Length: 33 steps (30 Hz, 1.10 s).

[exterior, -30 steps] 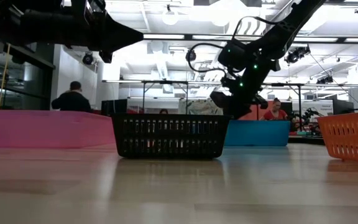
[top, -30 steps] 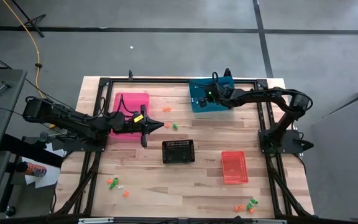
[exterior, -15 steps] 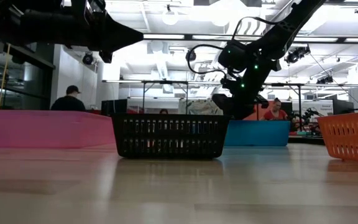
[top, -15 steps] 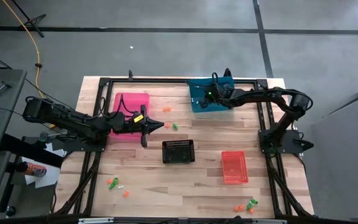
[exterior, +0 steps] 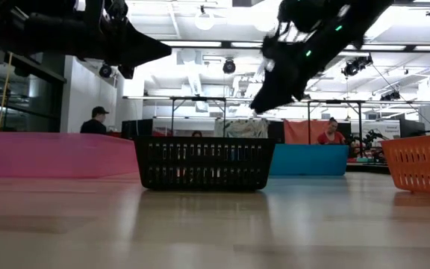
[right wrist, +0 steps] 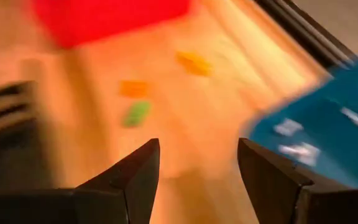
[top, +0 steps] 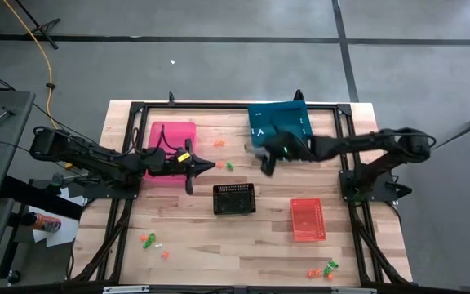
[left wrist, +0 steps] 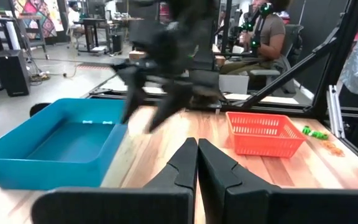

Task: Sort Halloween decoration
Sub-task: Put the white bone toy into the blue bin

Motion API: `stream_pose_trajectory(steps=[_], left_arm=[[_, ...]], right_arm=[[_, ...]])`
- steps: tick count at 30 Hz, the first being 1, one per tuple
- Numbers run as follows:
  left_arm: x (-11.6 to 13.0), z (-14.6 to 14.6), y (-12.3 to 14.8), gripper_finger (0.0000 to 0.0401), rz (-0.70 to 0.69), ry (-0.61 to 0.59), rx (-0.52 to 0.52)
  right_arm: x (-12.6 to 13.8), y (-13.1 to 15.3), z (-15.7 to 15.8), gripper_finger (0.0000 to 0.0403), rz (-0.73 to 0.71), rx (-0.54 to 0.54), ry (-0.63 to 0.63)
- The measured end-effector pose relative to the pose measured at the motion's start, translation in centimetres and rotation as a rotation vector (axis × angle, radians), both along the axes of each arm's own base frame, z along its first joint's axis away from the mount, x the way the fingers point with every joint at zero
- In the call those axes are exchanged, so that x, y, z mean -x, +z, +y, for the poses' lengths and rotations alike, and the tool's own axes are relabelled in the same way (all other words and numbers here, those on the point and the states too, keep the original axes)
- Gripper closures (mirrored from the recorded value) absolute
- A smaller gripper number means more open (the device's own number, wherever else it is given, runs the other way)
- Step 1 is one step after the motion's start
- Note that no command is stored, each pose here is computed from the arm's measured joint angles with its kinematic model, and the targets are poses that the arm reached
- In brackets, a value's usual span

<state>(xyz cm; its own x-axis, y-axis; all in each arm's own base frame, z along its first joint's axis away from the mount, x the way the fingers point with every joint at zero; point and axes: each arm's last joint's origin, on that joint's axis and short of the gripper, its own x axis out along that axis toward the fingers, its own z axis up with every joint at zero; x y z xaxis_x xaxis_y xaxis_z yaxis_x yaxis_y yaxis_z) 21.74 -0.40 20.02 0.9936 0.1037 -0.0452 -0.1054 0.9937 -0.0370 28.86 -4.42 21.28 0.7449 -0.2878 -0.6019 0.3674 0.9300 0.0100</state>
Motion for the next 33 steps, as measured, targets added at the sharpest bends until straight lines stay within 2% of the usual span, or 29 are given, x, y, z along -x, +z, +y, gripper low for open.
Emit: stream_pose_trajectory(steps=[6,11,19,22,26,27,33], left_arm=[[0.0,-0.1,-0.1,0.0401,0.007,-0.008,-0.016],[0.0,-0.2,0.1,0.0400,-0.001,-0.010,-0.065],[0.0,-0.2,0.4,0.0400,-0.025,-0.010,-0.131],[0.0,-0.2,0.4,0.0400,-0.022,-0.012,-0.132],[0.0,-0.4,0.3,0.0400,-0.025,-0.066,-0.131],[0.0,-0.5,0.3,0.0400,-0.027,-0.086,-0.130],[0.0,-0.6,0.3,0.0400,-0.029,-0.126,-0.122]], right_arm=[[1.8,0.3,6.6,0.0207,-0.288,0.061,0.199],[2.9,0.7,9.1,0.0208,-0.520,0.141,0.296],[2.9,0.8,8.7,0.0221,-0.538,0.205,0.300],[2.8,0.8,8.1,0.0270,-0.533,0.219,0.267],[2.7,0.8,7.1,0.0376,-0.530,0.226,0.238],[2.7,0.8,6.8,0.0389,-0.529,0.225,0.237],[2.6,0.7,6.6,0.0381,-0.520,0.208,0.246]])
